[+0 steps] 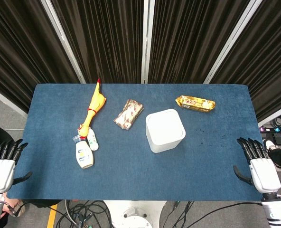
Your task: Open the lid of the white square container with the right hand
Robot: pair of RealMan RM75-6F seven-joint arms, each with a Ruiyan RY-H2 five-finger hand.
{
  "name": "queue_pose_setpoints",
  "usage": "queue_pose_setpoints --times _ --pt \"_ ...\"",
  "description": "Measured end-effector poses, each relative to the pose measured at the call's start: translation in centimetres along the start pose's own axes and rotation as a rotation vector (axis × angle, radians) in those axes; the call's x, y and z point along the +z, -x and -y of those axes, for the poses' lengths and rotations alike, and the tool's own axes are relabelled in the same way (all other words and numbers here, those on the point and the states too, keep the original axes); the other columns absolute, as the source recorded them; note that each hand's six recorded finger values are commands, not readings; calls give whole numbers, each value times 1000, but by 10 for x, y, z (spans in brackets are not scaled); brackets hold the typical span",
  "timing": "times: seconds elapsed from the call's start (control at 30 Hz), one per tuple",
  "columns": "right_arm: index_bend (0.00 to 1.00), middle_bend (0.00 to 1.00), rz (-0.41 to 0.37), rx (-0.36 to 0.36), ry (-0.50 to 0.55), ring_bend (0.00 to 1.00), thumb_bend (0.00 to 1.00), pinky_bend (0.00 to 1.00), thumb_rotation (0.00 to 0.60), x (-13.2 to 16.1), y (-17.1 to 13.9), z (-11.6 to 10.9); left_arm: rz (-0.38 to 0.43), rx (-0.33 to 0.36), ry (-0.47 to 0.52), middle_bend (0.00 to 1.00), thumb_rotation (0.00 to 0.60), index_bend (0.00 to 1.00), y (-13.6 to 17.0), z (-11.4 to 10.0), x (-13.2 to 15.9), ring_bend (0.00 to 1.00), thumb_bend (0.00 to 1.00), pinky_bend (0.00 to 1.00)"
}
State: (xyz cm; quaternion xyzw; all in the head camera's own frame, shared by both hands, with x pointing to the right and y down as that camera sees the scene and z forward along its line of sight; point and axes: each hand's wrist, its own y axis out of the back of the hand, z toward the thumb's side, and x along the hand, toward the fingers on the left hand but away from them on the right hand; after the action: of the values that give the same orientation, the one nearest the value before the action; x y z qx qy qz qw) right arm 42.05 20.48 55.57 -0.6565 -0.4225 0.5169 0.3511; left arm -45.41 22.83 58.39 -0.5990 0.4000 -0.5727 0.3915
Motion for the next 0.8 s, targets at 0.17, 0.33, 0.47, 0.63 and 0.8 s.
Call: queue_pose_setpoints --times 0.17,0.33,0.47,0.63,0.8 --pt "29 66 -1 6 0 0 260 0 600 0 1 1 -1 0 -2 81 600 149 0 1 0 0 0 3" --pt "29 66 -10 12 3 0 260 0 600 0 1 1 2 2 -1 81 600 149 0 0 2 0 0 3" --pt "29 66 -56 26 2 0 260 0 600 9 9 1 4 2 -3 81 600 149 -1 0 3 0 0 3" --pt "32 83 -193 62 -7 0 260 0 600 41 37 0 8 0 0 81 600 149 -3 1 4 0 0 3" --pt "98 108 -321 114 -32 0 258 0 600 79 75 6 9 -7 7 81 600 149 -3 3 3 0 0 3"
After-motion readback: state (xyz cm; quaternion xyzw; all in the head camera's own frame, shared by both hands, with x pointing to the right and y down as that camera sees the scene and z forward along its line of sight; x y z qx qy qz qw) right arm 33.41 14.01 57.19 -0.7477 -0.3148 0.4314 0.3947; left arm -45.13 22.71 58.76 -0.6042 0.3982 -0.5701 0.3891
